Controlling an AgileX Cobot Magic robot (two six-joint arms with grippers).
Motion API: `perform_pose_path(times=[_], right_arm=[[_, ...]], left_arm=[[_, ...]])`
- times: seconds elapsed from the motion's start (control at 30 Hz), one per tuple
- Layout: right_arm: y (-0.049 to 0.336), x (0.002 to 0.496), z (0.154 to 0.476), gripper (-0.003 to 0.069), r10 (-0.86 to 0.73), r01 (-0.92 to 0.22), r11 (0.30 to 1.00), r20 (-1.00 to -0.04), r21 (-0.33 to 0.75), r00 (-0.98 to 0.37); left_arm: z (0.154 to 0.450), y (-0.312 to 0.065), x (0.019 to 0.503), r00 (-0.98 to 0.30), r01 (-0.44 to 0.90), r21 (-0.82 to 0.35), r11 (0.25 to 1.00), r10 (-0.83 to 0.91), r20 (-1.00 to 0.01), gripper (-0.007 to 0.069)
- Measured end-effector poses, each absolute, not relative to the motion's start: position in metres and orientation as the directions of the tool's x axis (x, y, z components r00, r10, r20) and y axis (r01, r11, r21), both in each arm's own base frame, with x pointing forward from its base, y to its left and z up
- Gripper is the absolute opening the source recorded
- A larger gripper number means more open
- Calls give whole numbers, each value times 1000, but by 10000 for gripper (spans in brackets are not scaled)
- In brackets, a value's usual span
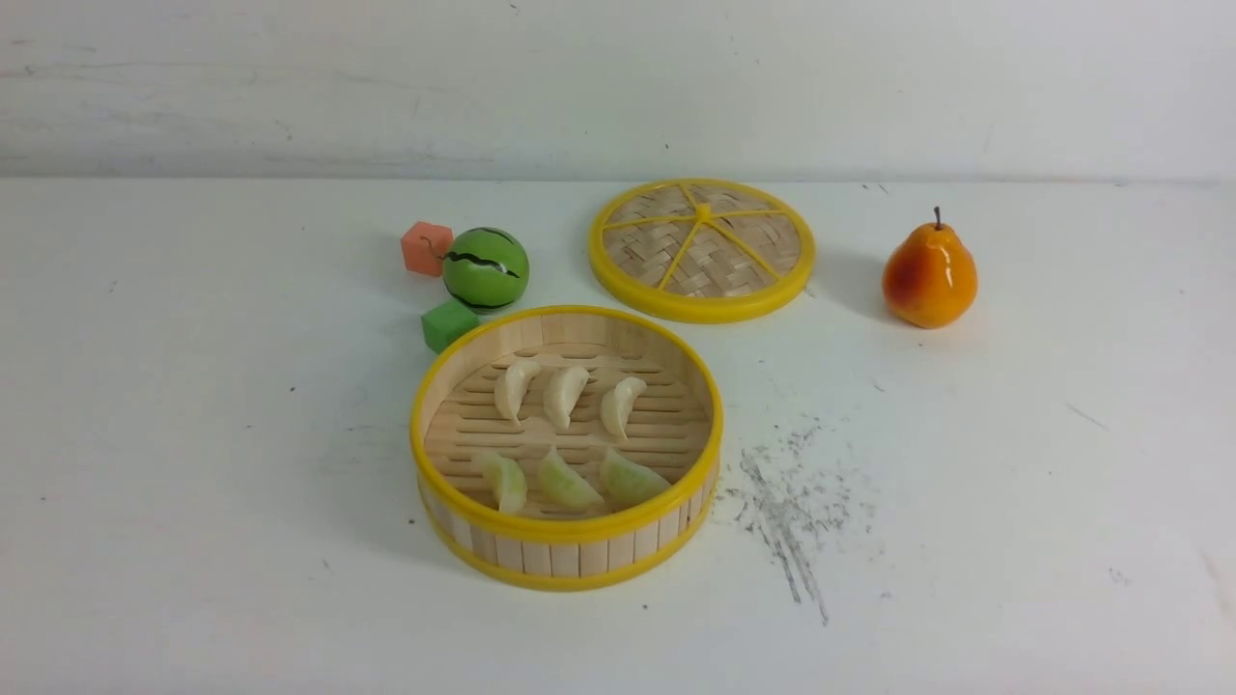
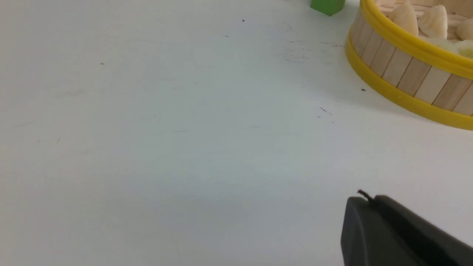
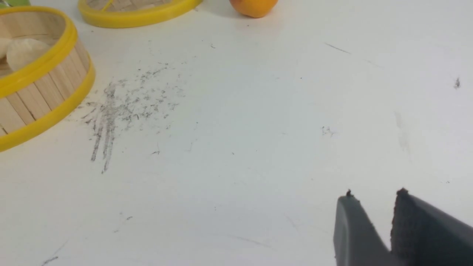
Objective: Put the dumplings into the steamer on the white table.
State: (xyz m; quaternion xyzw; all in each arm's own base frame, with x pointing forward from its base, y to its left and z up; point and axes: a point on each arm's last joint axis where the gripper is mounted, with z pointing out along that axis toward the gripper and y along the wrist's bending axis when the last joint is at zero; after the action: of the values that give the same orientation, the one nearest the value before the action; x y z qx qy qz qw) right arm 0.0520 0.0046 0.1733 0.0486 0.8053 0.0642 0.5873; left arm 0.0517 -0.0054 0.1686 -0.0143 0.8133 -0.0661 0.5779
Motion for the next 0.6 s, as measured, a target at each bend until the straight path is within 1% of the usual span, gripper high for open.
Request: perform_pose_path(times=[0.6], right_arm=[[5,52,173,200,154,3,987,-940,160,-305]], left_arm=[[169,-5,52,-332,53,-124,991,-100,-938,8]])
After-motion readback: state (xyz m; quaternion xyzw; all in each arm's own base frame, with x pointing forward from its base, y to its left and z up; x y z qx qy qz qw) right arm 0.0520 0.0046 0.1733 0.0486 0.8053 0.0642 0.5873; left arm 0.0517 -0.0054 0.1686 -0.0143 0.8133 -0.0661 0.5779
